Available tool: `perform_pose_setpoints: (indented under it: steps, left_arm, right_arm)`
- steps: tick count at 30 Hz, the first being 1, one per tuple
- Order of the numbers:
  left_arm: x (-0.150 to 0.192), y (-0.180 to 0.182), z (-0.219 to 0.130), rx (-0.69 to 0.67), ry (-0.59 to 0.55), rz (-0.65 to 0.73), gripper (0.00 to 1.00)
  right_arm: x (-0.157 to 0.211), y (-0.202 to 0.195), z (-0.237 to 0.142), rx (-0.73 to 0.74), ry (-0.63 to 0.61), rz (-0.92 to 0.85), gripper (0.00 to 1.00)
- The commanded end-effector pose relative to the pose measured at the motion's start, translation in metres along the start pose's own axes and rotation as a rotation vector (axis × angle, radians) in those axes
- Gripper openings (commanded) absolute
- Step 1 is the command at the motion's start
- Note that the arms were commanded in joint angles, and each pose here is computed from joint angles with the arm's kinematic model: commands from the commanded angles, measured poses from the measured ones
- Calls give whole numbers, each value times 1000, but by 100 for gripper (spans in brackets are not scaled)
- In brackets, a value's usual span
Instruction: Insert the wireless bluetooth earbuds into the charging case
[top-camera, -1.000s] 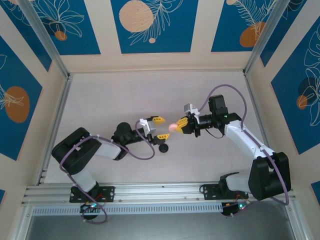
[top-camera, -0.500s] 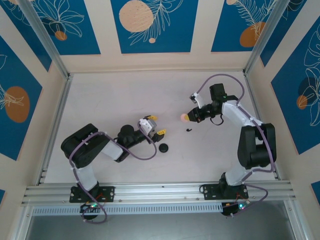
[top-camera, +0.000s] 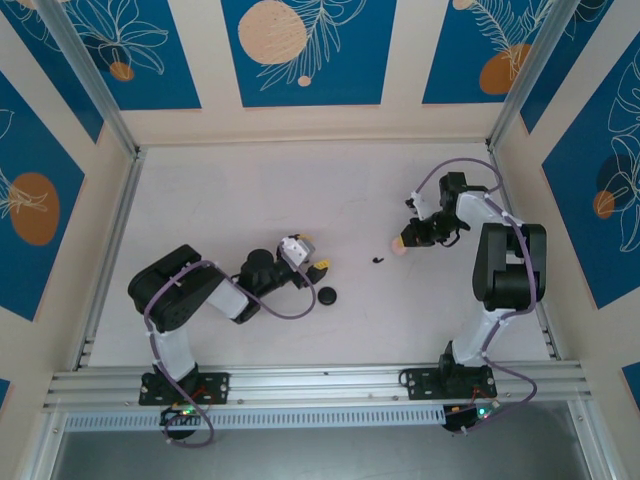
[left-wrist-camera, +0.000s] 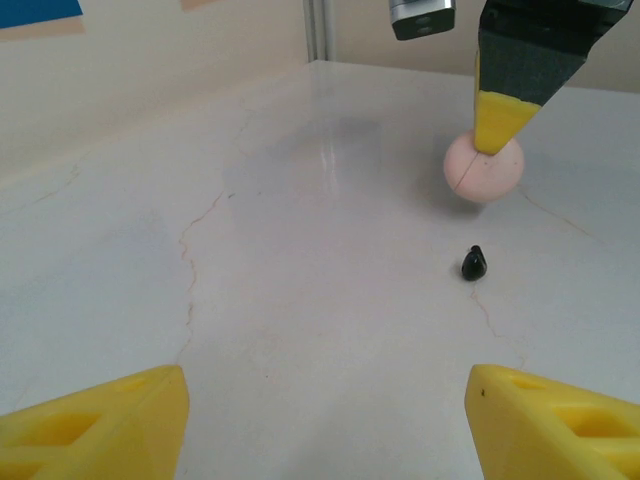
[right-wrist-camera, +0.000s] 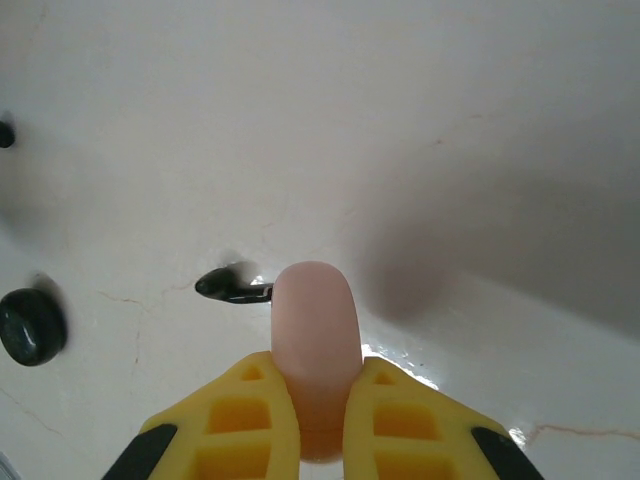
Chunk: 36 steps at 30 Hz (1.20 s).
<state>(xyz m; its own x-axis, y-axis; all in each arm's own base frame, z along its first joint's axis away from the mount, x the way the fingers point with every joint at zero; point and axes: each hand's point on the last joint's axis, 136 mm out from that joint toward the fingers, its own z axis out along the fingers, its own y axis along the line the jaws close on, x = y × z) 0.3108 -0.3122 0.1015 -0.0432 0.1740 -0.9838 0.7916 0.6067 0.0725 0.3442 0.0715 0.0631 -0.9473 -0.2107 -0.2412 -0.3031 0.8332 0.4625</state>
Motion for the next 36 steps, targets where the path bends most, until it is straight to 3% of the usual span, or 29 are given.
perform_pose_setpoints:
  steps: [1,16,26,36]
  left_arm:
    - [-5,0,4,1,4,3,71]
    - [-5,-5,7,17,84,22,69]
    - [-11,-9,6,42,99,20,69]
    - [-25,-13,-2,53,196,-43,66]
  right_arm:
    - [1,-4,0,-10,30,25,6]
    - [3,-15,9,-24,76,61,13]
    - [-2,-23,4,31,42,66,33]
    - [-10,-26,-8,102,-25,58,41]
